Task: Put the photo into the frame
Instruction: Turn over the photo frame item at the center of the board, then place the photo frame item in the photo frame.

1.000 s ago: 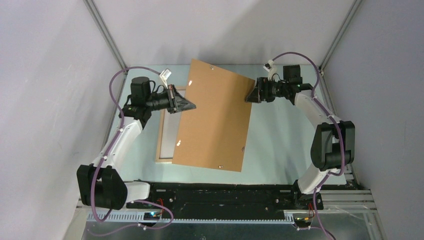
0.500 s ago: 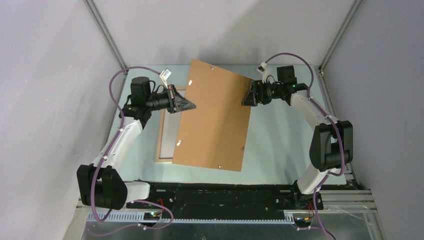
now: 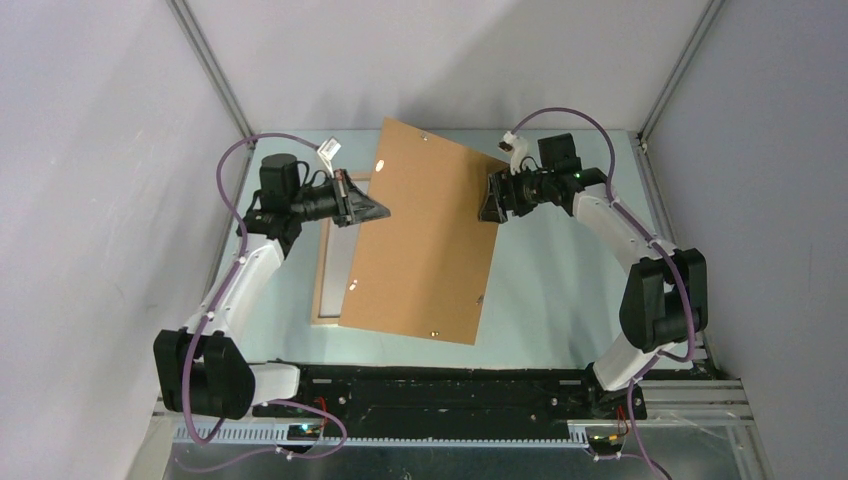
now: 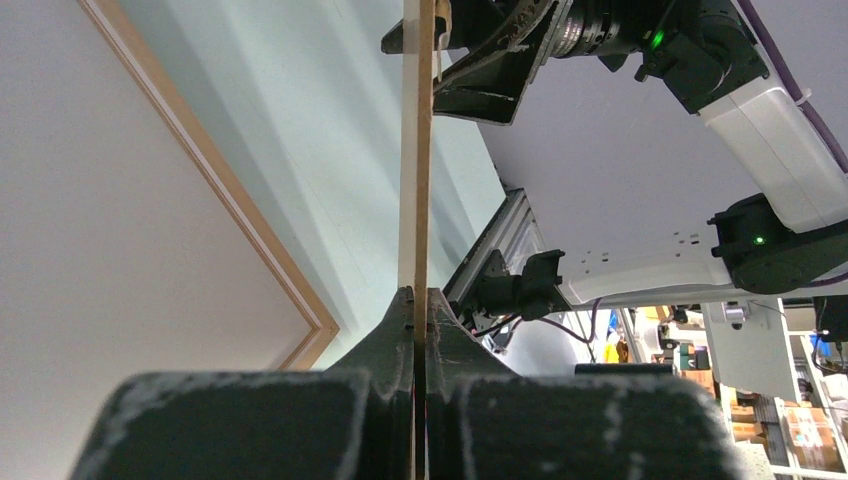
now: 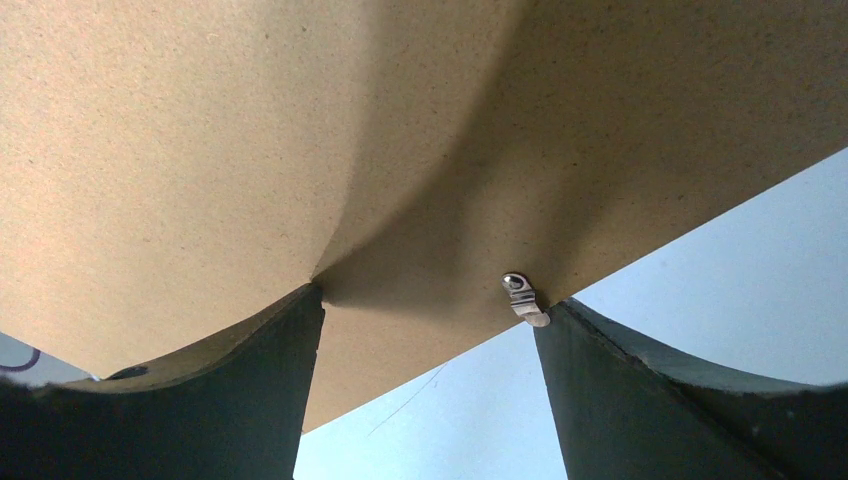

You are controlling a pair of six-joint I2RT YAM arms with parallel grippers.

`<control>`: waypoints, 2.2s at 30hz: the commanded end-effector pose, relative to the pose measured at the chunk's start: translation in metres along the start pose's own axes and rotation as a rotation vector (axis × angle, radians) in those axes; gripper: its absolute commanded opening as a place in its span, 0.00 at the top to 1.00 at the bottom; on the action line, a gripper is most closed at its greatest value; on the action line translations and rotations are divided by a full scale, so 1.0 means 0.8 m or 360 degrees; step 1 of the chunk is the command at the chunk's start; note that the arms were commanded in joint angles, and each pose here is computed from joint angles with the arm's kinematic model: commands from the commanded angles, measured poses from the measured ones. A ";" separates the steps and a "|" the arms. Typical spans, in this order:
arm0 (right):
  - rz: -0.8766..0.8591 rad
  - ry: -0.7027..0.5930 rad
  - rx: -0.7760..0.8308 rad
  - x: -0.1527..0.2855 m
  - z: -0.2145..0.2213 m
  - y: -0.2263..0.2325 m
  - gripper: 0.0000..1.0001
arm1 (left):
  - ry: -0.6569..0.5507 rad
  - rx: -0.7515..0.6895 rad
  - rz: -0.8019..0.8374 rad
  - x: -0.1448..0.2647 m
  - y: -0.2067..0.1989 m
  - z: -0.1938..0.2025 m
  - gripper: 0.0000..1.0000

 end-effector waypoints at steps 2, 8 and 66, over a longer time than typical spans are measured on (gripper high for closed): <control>-0.0041 -0.0052 0.0168 0.013 -0.015 0.033 0.20 | -0.0072 -0.0105 0.0063 0.008 -0.021 -0.013 1.00; -0.0058 -0.0037 0.0110 0.013 -0.007 0.036 0.20 | -0.0104 -0.0091 0.0012 0.010 -0.013 -0.015 1.00; -0.0025 -0.0129 -0.0072 0.039 0.007 0.013 0.20 | -0.0361 0.0237 -0.0161 0.102 0.059 -0.048 1.00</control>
Point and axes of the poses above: each gripper's point midway between its finger pads, its own x axis back along the fingers, its own y axis along the line the jaws close on, z = x × y, the point moved 3 cm from there along x, back along the fingers, and after that the axes turned 6 degrees about -x, right-handed, at the moved point
